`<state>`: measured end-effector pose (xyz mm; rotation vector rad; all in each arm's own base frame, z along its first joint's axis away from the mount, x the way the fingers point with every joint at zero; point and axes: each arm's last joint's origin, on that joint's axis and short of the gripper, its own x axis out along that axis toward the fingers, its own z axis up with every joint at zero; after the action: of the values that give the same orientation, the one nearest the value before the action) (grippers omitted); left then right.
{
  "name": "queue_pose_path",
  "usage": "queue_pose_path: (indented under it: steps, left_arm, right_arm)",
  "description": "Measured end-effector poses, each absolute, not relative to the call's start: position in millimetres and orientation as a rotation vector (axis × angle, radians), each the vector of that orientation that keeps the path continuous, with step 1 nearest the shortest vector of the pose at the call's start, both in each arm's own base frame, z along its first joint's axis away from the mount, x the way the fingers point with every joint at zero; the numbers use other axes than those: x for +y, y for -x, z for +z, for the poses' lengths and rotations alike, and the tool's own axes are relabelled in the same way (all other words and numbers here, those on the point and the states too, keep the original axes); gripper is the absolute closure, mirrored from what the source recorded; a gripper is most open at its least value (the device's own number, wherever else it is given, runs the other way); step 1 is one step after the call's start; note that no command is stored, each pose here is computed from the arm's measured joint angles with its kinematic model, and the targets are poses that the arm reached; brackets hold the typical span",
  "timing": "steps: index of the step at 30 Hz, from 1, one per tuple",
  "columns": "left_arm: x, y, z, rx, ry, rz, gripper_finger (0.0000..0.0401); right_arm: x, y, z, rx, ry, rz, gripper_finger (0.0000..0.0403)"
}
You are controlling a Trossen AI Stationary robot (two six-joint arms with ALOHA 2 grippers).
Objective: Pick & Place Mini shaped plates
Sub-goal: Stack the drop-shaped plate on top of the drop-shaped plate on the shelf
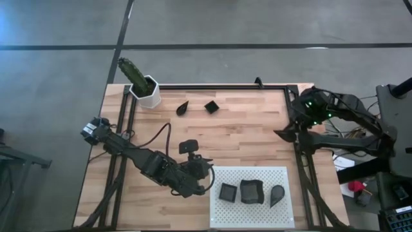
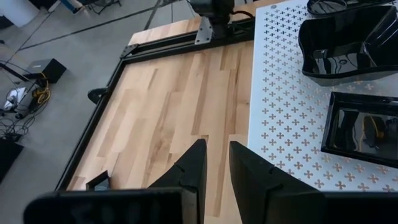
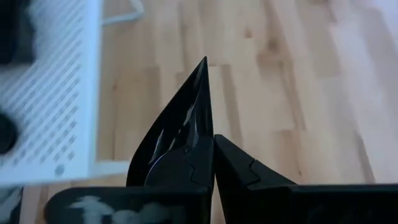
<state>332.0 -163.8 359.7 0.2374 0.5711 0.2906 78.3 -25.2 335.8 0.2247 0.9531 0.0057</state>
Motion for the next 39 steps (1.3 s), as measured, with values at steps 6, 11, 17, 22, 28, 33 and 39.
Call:
queue_pose_path:
  steps: [6,11,17,22,28,33,39]
  left_arm:
    - [-162,-334,361,0.55,-0.176,0.311,0.0336]
    - [-159,-336,361,0.547,-0.164,0.322,0.0336]
    - [-151,-341,363,0.521,-0.136,0.344,0.0336]
    - [-145,-344,364,0.518,-0.128,0.36,0.0336]
    - [-143,-345,364,0.518,-0.127,0.366,0.0336]
    - [-143,-345,364,0.518,-0.127,0.366,0.0336]
    - [-143,-345,364,0.518,-0.128,0.365,0.0336]
  right_arm:
    - [-13,-82,336,0.967,-0.083,0.205,0.0395]
    - [-1,-92,335,0.986,-0.036,0.401,0.0394]
    - [19,-108,333,1.042,0.065,0.608,0.0394]
    - [43,-120,337,0.991,0.172,0.773,0.0394]
    - [75,-133,339,0.905,0.28,0.948,0.0394]
    - [100,-146,334,0.842,0.35,1.045,0.0394]
    - [117,-160,330,0.775,0.395,1.097,0.0394]
